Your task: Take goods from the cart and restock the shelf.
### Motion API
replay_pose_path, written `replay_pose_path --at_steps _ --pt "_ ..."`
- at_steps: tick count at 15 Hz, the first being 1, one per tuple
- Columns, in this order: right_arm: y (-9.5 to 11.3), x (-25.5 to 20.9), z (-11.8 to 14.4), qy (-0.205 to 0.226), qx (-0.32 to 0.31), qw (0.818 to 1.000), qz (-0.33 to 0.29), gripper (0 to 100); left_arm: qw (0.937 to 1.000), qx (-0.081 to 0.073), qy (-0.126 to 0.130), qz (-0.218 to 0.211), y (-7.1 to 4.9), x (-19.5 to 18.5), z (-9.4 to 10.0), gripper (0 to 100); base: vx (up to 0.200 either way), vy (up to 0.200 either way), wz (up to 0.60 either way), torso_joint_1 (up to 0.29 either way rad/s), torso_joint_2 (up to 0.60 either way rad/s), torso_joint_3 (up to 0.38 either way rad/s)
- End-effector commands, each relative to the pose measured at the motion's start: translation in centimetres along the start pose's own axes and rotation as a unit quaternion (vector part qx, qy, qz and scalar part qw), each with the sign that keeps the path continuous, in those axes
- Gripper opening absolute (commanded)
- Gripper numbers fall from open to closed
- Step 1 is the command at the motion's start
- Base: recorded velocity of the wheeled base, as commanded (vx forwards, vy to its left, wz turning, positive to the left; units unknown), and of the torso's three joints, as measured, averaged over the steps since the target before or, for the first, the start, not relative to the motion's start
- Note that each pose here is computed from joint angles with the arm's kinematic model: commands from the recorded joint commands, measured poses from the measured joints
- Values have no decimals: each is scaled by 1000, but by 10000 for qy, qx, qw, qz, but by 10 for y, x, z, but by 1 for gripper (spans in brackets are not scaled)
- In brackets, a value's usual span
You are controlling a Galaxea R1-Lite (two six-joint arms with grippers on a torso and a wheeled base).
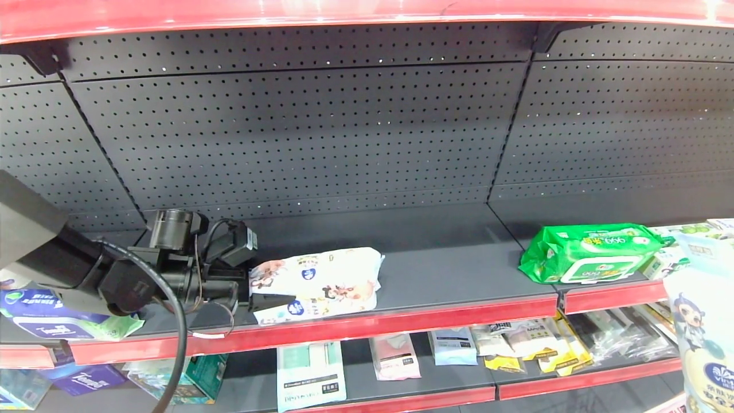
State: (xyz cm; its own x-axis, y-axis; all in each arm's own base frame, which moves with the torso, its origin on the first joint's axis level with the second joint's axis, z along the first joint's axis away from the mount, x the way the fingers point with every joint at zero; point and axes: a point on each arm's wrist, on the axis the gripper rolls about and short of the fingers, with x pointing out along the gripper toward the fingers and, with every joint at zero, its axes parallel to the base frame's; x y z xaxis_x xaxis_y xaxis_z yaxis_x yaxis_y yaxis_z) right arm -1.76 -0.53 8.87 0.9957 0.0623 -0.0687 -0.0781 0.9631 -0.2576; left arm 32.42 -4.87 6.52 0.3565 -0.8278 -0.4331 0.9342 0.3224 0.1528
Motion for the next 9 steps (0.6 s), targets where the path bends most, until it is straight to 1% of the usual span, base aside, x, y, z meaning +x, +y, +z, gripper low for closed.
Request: replay_pose_path --at_steps 1,2,4,6,9 --pt "0 0 0 7 -4 10000 2 0 10000 -6 -2 55 -3 -7 1 0 0 0 0 0 0 0" --pt "0 0 0 7 -4 10000 2 0 10000 26 -29 32 -3 -7 2 0 0 0 0 0 0 0" --pt "0 0 0 7 -4 10000 2 0 10000 37 -48 27 -5 -9 3 0 0 0 0 0 0 0" --pt "0 0 0 7 -4 10000 2 0 10000 3 -31 16 -5 -8 1 0 0 0 0 0 0 0" --pt "0 0 0 7 -4 10000 2 0 10000 -3 -22 1 -4 -6 -1 0 0 0 0 0 0 0"
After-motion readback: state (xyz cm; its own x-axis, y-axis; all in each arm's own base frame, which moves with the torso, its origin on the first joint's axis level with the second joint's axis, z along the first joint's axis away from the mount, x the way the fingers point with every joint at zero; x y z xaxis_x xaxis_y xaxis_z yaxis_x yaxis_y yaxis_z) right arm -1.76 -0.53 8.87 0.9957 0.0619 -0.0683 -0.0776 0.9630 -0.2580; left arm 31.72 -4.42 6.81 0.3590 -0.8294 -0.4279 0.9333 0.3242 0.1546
